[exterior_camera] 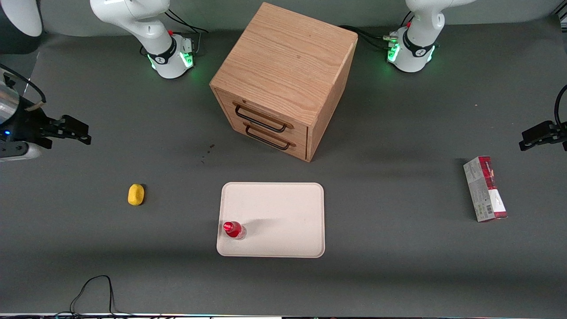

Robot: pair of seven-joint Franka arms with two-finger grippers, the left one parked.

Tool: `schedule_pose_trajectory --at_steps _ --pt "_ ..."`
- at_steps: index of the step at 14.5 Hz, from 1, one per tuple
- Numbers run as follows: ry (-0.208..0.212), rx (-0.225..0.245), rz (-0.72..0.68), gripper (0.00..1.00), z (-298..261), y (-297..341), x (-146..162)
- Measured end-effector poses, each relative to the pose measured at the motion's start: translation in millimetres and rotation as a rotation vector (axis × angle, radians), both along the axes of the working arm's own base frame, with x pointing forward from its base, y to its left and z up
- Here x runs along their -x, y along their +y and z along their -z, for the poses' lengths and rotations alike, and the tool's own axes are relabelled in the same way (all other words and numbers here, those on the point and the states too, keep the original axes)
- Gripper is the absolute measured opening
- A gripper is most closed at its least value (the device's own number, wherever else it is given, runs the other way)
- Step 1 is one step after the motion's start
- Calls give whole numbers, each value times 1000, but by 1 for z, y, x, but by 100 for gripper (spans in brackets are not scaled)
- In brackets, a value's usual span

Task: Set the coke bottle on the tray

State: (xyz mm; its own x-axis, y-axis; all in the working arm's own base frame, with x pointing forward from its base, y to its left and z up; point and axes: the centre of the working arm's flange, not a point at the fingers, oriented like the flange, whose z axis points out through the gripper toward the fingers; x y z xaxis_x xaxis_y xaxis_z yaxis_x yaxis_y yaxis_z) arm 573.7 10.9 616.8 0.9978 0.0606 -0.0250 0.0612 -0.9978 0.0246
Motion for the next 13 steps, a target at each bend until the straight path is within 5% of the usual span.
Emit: schedule_pose_trajectory --at_steps 13 --pt "68 26 48 100 -9 -30 24"
